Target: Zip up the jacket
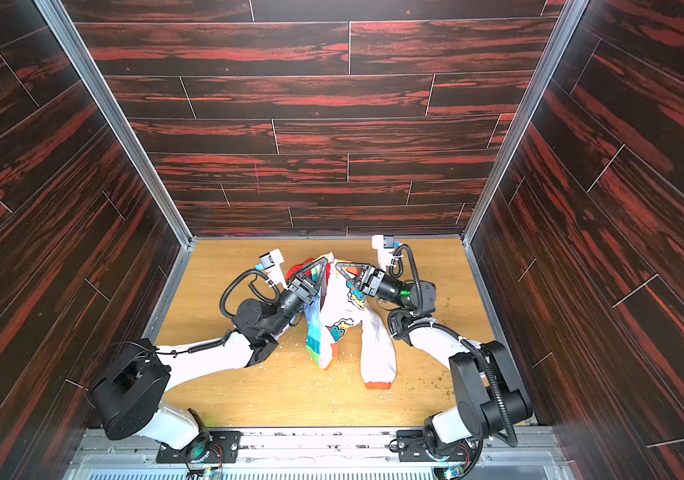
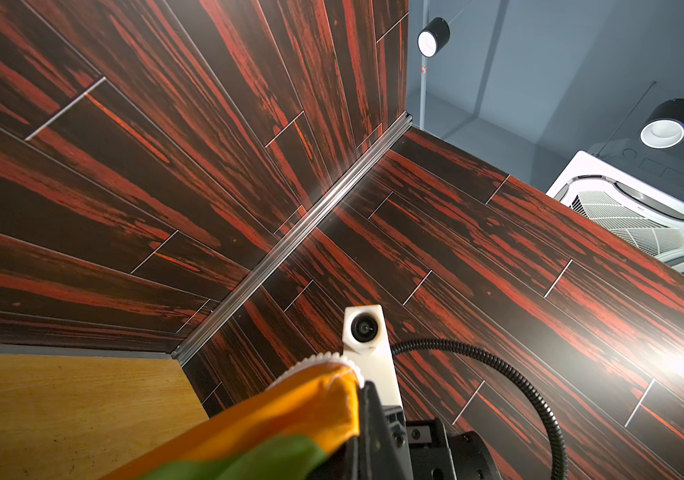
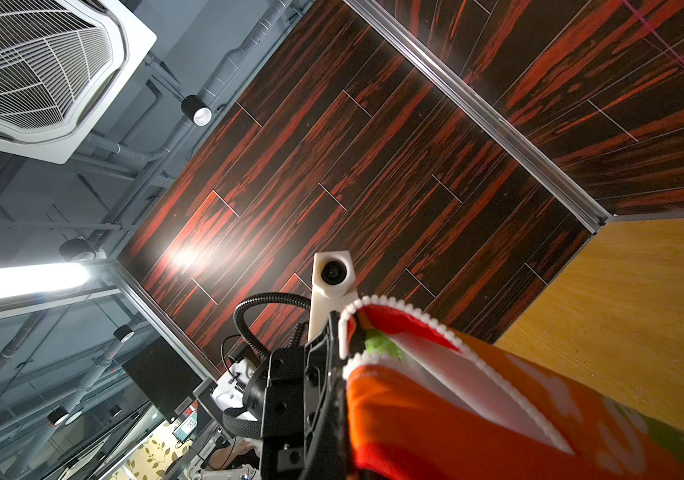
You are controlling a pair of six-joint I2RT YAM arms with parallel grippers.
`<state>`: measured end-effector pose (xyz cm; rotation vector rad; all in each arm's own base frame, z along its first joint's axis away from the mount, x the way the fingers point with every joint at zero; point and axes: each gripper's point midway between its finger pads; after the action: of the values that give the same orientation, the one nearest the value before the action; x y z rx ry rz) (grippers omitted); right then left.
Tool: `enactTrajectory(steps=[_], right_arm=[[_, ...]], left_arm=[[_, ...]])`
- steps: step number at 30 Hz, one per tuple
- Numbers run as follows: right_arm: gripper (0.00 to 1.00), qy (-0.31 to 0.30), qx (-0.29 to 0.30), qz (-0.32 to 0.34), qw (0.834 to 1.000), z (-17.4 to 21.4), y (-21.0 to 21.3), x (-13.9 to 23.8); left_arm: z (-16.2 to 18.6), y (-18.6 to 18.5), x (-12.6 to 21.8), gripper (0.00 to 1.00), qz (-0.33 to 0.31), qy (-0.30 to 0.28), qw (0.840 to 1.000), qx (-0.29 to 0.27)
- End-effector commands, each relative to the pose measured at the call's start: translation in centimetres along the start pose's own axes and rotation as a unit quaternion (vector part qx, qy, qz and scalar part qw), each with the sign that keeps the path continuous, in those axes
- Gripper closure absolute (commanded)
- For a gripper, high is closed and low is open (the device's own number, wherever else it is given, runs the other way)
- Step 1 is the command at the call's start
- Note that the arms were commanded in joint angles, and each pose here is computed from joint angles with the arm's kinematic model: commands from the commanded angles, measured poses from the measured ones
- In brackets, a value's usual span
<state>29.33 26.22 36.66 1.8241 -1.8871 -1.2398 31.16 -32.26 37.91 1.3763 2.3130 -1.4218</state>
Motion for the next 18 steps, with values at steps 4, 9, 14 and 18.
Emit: enactTrajectory(steps=[4, 9, 14, 18], right_arm=[[1.00, -0.009, 0.022, -0.016, 1.000, -0.70, 0.69, -0.58], [1.00, -0.011, 0.023, -0.014, 1.000, -0.73, 0.66, -0.53], [1.00, -0.012, 0.023, -0.013, 1.000, -0.76, 0.62, -0.55], [1.00, -0.012, 0.026, -0.013, 1.000, -0.82, 0.71, -0.54]], left_arm=[[-0.55, -1.22, -0.22, 1.00, 0.026, -0.012, 1.000, 0.006], [-0.55, -1.36, -0.12, 1.00, 0.027, -0.012, 1.000, 0.006], [-0.51, -1.37, -0.03, 1.00, 0.027, -0.011, 1.000, 0.007], [-0.40, -1.29, 0.06, 1.00, 0.025, -0.009, 1.000, 0.008]])
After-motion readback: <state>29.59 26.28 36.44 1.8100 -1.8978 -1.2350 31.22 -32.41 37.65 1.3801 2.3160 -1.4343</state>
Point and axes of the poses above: each gripper's point midway between its finger pads, its own x axis back along the fingers, its own y axis along the line the jaws close on, z = x × y, and after that the axes turned 1 degree about x, right-handed
